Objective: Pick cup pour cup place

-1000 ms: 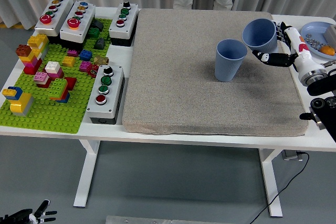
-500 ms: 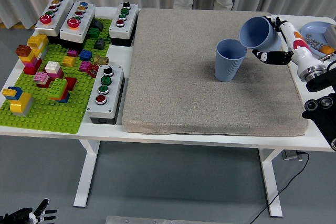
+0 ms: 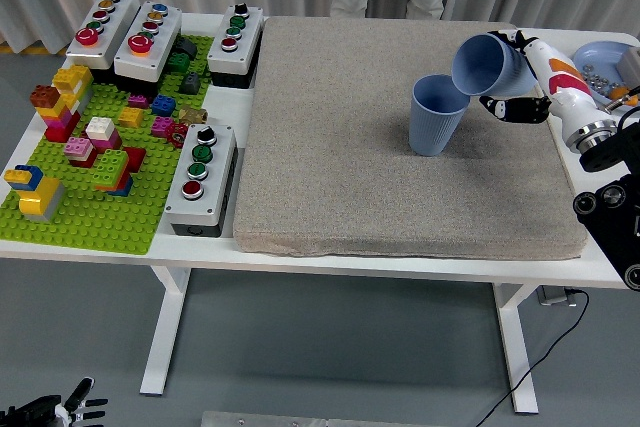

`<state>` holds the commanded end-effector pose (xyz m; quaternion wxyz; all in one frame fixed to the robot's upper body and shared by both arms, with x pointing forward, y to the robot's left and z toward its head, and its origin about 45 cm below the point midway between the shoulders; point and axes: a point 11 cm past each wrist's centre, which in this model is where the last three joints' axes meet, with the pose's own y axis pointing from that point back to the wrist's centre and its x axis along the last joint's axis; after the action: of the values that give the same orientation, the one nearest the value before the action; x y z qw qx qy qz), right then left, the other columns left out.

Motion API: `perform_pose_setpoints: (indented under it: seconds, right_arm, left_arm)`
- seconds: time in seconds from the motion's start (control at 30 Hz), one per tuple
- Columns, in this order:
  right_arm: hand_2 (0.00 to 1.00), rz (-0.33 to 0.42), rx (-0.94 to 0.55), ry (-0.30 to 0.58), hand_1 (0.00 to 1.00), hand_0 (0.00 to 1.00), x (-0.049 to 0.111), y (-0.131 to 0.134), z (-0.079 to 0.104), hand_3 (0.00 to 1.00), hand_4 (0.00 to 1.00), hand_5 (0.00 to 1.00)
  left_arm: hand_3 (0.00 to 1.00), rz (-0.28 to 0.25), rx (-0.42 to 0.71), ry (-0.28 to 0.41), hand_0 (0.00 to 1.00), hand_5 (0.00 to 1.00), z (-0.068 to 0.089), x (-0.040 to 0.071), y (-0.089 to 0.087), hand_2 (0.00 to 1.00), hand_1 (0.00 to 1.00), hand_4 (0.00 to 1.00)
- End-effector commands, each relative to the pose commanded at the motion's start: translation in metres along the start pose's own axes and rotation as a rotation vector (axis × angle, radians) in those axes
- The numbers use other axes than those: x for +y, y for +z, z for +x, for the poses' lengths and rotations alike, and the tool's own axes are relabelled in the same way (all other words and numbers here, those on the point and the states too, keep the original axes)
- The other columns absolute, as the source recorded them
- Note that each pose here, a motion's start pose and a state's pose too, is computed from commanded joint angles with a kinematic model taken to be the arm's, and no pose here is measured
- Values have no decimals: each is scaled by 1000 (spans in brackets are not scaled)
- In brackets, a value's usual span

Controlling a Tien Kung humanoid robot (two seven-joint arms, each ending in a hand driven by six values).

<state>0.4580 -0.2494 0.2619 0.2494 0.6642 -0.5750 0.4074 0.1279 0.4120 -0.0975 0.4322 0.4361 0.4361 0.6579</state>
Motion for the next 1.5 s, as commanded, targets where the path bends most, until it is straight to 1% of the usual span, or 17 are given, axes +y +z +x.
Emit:
perform_pose_setpoints:
  seconds: [0.2, 0.6, 1.07, 1.27, 1.5]
  right_arm:
    - [595, 16, 42, 6, 690, 811, -1, -4, 1, 695, 758, 117]
    - [593, 42, 101, -9, 691, 813, -2, -10, -6, 692, 757, 117]
    - [593, 62, 149, 13, 690, 819, -4, -11, -3, 689, 756, 119]
    - [593, 82, 176, 27, 694, 821, -4, -15, 0, 687, 757, 120]
    - [593, 94, 190, 25, 693, 825, -5, -18, 0, 684, 757, 124]
  left_arm:
    - [637, 2, -1, 1, 721, 970, 0, 0, -1, 742, 705, 513]
    - [637, 6, -2, 4, 722, 970, 2, 0, -3, 741, 706, 514]
    - [637, 2, -1, 3, 721, 971, 2, 0, -1, 741, 707, 515]
    - [637, 0, -1, 3, 721, 971, 2, 0, 0, 741, 707, 515]
    - [637, 1, 0, 4, 721, 971, 2, 0, 0, 741, 707, 515]
